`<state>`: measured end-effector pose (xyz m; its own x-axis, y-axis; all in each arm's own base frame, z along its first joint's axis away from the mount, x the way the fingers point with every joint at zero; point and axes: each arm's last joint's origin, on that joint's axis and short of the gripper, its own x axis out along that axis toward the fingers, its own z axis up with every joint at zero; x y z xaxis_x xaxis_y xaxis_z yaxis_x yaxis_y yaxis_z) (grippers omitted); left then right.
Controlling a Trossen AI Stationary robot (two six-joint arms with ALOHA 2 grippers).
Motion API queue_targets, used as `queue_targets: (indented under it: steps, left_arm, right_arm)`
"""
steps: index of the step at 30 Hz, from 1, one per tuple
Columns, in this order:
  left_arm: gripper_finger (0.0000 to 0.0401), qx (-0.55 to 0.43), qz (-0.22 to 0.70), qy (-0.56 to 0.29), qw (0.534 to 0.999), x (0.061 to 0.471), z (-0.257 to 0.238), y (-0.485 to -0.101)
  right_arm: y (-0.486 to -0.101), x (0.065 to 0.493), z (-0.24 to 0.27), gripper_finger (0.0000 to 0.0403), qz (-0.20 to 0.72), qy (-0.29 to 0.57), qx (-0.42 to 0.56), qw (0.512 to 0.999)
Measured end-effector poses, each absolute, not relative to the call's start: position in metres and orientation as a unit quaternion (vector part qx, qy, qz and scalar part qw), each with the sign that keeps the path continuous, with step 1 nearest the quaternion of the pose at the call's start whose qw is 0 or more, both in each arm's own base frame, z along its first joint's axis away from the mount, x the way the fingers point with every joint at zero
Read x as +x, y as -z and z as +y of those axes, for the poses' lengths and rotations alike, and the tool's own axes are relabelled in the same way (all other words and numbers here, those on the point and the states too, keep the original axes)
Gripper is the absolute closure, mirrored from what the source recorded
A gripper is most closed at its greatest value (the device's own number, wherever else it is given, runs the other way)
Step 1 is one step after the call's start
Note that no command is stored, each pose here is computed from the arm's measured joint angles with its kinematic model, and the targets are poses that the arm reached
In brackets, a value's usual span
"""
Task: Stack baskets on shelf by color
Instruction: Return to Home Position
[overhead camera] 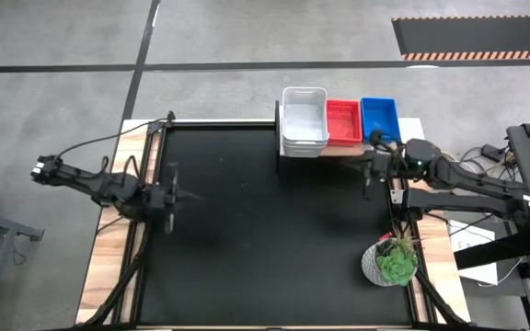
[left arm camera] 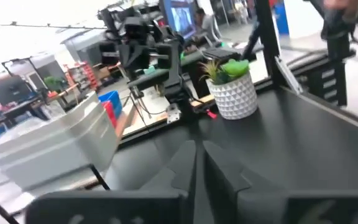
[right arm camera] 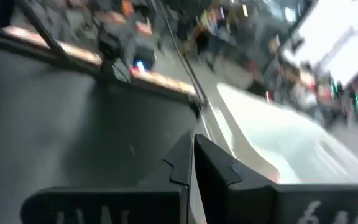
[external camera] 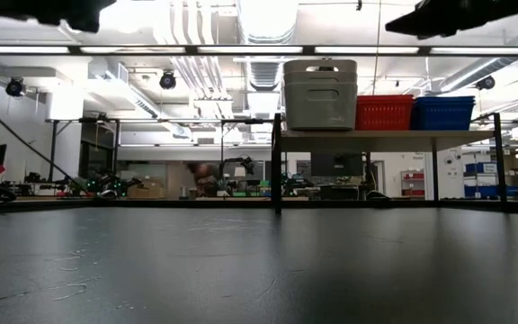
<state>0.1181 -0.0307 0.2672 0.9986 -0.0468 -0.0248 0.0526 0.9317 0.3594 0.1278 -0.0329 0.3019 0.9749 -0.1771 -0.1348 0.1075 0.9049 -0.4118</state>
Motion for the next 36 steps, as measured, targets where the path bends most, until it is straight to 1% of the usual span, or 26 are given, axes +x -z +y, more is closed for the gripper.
queue_targets:
  steps: [3, 6, 10, 13, 16, 20, 23, 27, 32, 34, 36]
  left_arm:
    - [0.0399, 0.157, -0.015, 0.019, 0.987, 0.105, -0.026, -0.260]
    - [0.0400, 0.146, -0.041, 0.013, 0.988, 0.094, -0.022, -0.252]
    - [0.0401, 0.128, -0.085, 0.004, 0.988, 0.080, -0.018, -0.244]
    - [0.0401, 0.114, -0.082, 0.006, 0.990, 0.076, -0.016, -0.232]
    - [0.0401, 0.113, -0.065, 0.005, 0.991, 0.080, -0.017, -0.225]
    - [0.0401, 0.095, -0.053, 0.018, 0.994, 0.088, -0.020, -0.211]
    - [0.0401, 0.087, -0.076, 0.033, 0.993, 0.092, -0.023, -0.201]
    - [0.0401, 0.086, -0.078, 0.033, 0.993, 0.095, -0.024, -0.181]
    - [0.0401, 0.057, -0.082, 0.035, 0.994, 0.094, -0.023, -0.182]
    - [0.0401, 0.027, -0.077, 0.031, 0.996, 0.095, -0.023, -0.181]
    - [0.0401, -0.020, -0.071, 0.033, 0.997, 0.096, -0.023, -0.180]
  right_arm:
    - [-0.289, 0.138, -0.034, 0.0392, 0.058, 0.046, -0.246, 0.967]
    - [-0.281, 0.140, -0.035, 0.0392, 0.070, 0.045, -0.265, 0.961]
    - [-0.286, 0.123, -0.030, 0.0392, 0.019, 0.054, -0.276, 0.959]
    - [-0.285, 0.111, -0.027, 0.0392, 0.000, 0.060, -0.272, 0.960]
    - [-0.285, 0.100, -0.024, 0.0392, -0.018, 0.063, -0.262, 0.963]
    - [-0.275, 0.091, -0.020, 0.0392, -0.038, 0.041, -0.238, 0.970]
    - [-0.264, 0.087, -0.018, 0.0392, -0.053, 0.043, -0.223, 0.972]
    - [-0.244, 0.083, -0.017, 0.0392, -0.066, 0.047, -0.230, 0.970]
    - [-0.221, 0.082, -0.017, 0.0392, -0.101, 0.055, -0.238, 0.964]
    - [-0.207, 0.086, -0.018, 0.0392, -0.083, 0.053, -0.239, 0.966]
    - [-0.203, 0.088, -0.019, 0.0392, -0.082, 0.061, -0.252, 0.962]
